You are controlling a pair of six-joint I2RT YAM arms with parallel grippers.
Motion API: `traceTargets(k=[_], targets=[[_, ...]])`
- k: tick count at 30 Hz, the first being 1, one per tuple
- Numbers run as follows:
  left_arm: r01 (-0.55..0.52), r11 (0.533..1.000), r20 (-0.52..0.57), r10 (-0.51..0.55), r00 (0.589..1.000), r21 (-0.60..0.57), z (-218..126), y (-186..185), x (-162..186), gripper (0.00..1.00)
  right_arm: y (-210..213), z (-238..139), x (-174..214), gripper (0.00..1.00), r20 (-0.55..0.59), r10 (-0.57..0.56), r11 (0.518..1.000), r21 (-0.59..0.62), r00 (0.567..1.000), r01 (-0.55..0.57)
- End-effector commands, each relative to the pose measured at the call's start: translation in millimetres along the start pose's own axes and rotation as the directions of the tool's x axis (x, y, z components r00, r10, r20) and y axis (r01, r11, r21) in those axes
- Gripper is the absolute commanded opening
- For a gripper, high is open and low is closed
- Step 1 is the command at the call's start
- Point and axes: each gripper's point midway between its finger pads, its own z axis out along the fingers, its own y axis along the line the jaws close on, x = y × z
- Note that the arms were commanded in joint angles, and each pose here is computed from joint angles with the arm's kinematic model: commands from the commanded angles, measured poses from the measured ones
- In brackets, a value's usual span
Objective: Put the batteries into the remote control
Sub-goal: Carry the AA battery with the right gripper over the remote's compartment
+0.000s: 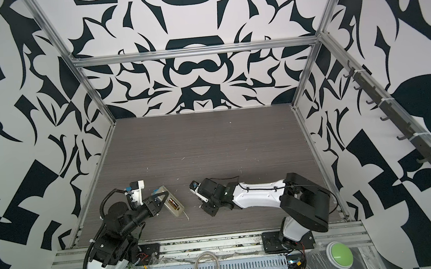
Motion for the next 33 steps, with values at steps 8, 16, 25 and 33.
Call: traceTargets(k=[8,16,25,33], targets=[[-0.013,0.999,0.038,0.011,0.999,0.051,4,-8,-8,0.0,5,-54,-34,0.0,0.138,-0.006,1.0,-0.02,0.99,0.009],[-0.011,0.997,0.028,0.009,1.0,0.072,4,-11,-5,0.0,13,-81,-51,0.0,0.18,-0.026,0.999,-0.031,0.983,0.032],[-0.012,0.995,0.006,0.011,1.0,0.1,5,-15,-2,0.0,49,-92,-72,0.0,0.218,-0.109,0.989,-0.077,0.97,0.129],[-0.01,0.995,-0.005,0.01,1.0,0.104,6,-15,0,0.0,63,-88,-85,0.0,0.25,-0.11,0.983,-0.117,0.962,0.143]])
